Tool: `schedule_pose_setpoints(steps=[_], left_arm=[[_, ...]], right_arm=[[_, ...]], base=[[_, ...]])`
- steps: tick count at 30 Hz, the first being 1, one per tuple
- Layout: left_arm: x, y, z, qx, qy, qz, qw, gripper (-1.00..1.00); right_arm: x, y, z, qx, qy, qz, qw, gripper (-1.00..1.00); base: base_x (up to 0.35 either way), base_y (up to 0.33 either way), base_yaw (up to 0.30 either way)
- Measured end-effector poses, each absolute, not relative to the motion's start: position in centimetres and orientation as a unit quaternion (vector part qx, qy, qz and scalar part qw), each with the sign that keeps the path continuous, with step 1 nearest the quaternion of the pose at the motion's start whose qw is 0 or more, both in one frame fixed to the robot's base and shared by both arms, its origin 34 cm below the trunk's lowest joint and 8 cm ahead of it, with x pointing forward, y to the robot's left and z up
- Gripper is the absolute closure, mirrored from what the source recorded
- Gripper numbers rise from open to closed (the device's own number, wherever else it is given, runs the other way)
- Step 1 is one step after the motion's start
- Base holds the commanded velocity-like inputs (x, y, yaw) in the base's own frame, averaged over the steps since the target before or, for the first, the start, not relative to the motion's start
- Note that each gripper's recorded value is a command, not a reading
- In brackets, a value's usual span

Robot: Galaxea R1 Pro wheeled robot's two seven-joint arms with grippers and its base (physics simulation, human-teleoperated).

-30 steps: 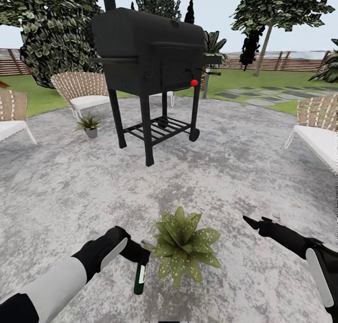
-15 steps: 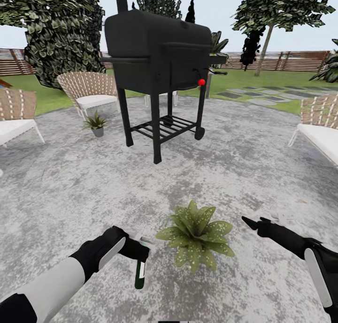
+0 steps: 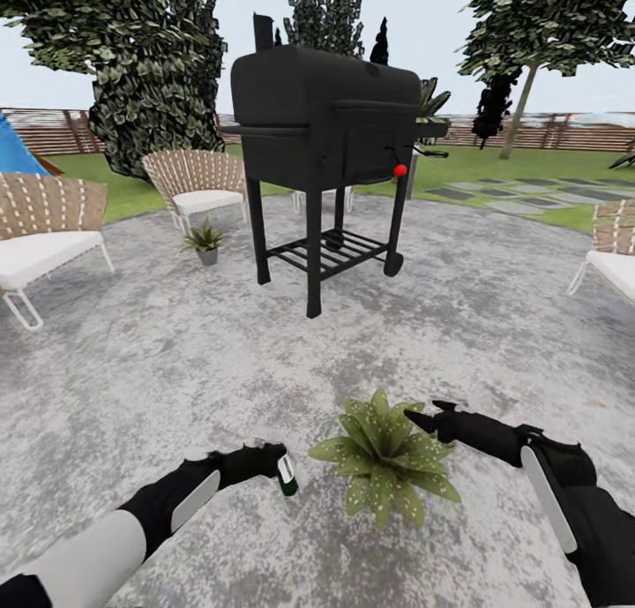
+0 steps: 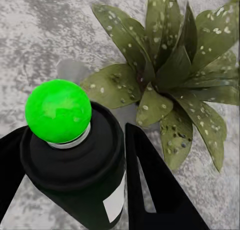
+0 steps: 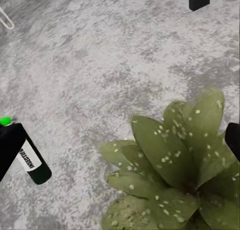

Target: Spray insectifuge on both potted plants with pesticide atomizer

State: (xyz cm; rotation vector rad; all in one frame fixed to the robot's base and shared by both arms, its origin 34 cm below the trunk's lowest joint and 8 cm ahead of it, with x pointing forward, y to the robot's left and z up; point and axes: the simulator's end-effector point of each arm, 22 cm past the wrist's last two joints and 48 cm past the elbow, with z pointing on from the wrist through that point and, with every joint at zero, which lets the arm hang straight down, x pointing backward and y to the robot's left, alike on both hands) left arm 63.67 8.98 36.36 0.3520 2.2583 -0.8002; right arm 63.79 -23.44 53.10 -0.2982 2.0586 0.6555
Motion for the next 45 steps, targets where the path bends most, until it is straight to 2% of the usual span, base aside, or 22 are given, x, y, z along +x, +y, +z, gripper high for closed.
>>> schedule_pose_setpoints(steps=[8, 12, 17, 21, 24, 28, 31, 45], left_arm=[[63.9, 9.0, 38.3, 0.154, 0.860, -0.308, 0.375, 1.00], [60.4, 6.3, 39.5, 0.235, 0.834, -0.356, 0.350, 1.00], [59.0, 5.5, 41.1, 0.259, 0.813, -0.390, 0.346, 1.00], [57.3, 5.7, 40.7, 0.300, 0.801, -0.393, 0.336, 1.00], [56.9, 5.7, 40.7, 0.328, 0.798, -0.380, 0.334, 1.00], [57.0, 5.6, 41.5, 0.335, 0.794, -0.375, 0.340, 1.00], [57.7, 5.4, 42.9, 0.350, 0.772, -0.373, 0.378, 1.00], [55.9, 5.8, 43.1, 0.363, 0.763, -0.399, 0.356, 1.00]], right_arm=[[67.3, -21.6, 60.5, -0.153, 0.813, 0.268, 0.494, -1.00], [65.3, -14.9, 59.6, -0.235, 0.811, 0.282, 0.455, -1.00], [63.5, -12.1, 59.1, -0.272, 0.809, 0.289, 0.434, -1.00], [60.3, -10.6, 56.5, -0.284, 0.844, 0.290, 0.351, -1.00], [59.3, -10.0, 56.4, -0.289, 0.850, 0.290, 0.331, -1.00], [57.9, -7.4, 56.5, -0.340, 0.828, 0.287, 0.342, -1.00], [57.6, -6.8, 56.8, -0.352, 0.821, 0.286, 0.348, -1.00], [58.4, -7.3, 56.8, -0.352, 0.818, 0.279, 0.360, -1.00]], base=[[0.000, 0.000, 0.253], [0.000, 0.000, 0.021], [0.000, 0.000, 0.000], [0.000, 0.000, 0.000], [0.000, 0.000, 0.000], [0.000, 0.000, 0.000], [0.000, 0.000, 0.000], [0.000, 0.000, 0.000]])
